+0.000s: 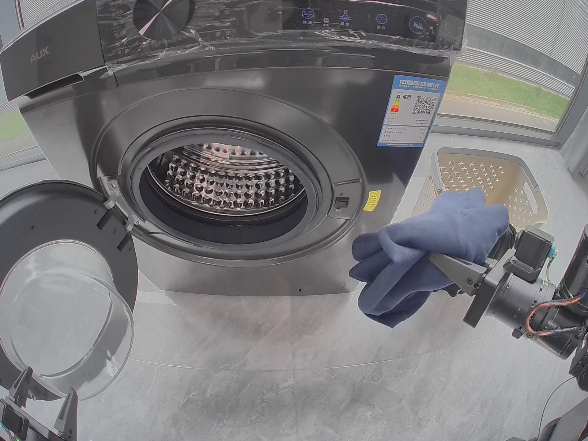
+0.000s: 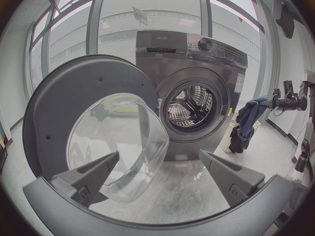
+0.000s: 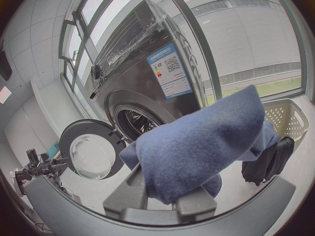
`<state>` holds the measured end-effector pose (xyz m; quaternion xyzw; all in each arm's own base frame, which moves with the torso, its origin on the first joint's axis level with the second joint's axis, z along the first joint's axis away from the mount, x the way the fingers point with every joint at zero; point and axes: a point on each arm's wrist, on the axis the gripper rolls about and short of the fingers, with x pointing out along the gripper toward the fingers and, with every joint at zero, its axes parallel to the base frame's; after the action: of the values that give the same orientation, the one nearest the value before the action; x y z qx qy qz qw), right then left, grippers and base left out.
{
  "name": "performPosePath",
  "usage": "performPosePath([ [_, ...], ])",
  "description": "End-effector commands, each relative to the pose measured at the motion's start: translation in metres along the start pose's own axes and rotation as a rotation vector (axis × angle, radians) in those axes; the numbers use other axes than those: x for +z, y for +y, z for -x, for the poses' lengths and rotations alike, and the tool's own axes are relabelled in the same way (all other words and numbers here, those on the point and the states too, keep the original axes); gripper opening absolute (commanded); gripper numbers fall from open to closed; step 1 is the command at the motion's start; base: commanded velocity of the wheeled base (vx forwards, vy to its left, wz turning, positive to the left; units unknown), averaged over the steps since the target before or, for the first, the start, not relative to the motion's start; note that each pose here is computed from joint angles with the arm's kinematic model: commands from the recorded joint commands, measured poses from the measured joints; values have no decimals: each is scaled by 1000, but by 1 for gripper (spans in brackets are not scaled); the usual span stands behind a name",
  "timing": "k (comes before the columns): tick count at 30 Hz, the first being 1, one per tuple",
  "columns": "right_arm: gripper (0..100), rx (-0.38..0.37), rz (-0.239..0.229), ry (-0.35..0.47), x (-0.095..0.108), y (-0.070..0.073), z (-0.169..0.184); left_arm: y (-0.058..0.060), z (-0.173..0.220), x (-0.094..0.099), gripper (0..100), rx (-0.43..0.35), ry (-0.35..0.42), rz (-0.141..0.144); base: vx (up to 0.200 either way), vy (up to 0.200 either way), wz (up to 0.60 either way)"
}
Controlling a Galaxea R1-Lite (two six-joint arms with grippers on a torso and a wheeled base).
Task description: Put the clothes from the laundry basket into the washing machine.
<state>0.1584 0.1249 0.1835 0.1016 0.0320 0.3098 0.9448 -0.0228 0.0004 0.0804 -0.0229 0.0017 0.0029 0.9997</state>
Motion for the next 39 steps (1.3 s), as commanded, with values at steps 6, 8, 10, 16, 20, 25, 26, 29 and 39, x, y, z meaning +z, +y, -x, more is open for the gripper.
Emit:
performPosePath([
  [6,0,-1,0,-1,0,0,0,0,0,-4,100,1,4,0,-67,0,0],
  [8,0,-3,0,-1,0,0,0,0,0,-4,100,1,4,0,-200,0,0],
  [10,0,-4,0,-3,1,-1,0,0,0,-4,100,1,4,0,-100,0,0],
  [16,0,-6,0,-2,0,-1,0,0,0,-4,100,1,4,0,0,0,0],
  [20,0,-1,0,-1,0,0,0,0,0,-4,100,1,4,0,0,0,0],
  [25,0,20,-1,2,-1,3,1,0,0,-4,100,1,4,0,0,40,0],
  [26,0,40,-5,-3,0,6,3,0,0,-4,100,1,4,0,0,200,0],
  [29,0,63,-8,-15,2,10,4,0,0,-4,100,1,4,0,0,200,0],
  [39,0,53,-7,-12,1,9,4,0,0,-4,100,1,4,0,0,140,0],
])
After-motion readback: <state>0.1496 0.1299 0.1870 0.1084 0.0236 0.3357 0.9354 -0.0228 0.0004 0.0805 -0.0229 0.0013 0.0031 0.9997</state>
